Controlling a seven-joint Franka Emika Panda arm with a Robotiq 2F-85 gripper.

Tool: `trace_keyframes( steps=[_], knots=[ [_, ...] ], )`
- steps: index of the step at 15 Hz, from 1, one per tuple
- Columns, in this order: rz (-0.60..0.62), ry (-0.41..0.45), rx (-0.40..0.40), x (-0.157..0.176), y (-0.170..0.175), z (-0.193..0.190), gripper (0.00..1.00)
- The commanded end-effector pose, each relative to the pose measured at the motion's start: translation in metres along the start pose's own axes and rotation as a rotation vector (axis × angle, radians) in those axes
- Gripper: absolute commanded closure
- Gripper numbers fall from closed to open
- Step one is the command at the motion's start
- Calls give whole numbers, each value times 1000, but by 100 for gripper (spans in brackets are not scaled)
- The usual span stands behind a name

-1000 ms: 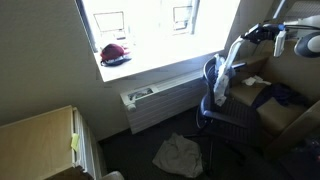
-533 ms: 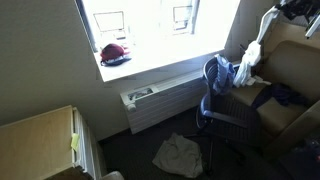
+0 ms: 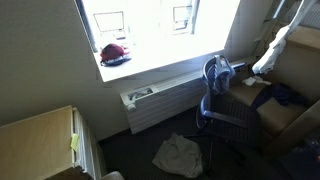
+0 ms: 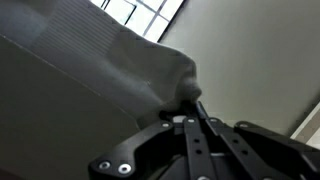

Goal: Put the clothes on the brown chair onto the black chair and vice-versa

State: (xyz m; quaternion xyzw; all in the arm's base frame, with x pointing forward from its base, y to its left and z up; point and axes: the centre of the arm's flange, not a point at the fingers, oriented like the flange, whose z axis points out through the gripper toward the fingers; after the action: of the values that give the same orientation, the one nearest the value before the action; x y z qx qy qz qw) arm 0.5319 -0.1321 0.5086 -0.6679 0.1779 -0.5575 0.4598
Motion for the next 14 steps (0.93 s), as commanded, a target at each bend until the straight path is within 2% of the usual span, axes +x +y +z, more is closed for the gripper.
trace_keyframes(
  steps=[1, 5, 8, 9, 13, 14],
  knots=[
    [-77, 155, -95, -47, 16, -38, 99],
    [-204, 196, -257, -11, 59, -73, 99],
    [-273, 174, -364, 1, 97, -91, 99],
    [-224, 170, -267, 75, 98, -108, 99],
    [-222, 172, -277, 70, 110, -107, 99],
    [-238, 172, -306, 62, 124, -104, 99]
  ],
)
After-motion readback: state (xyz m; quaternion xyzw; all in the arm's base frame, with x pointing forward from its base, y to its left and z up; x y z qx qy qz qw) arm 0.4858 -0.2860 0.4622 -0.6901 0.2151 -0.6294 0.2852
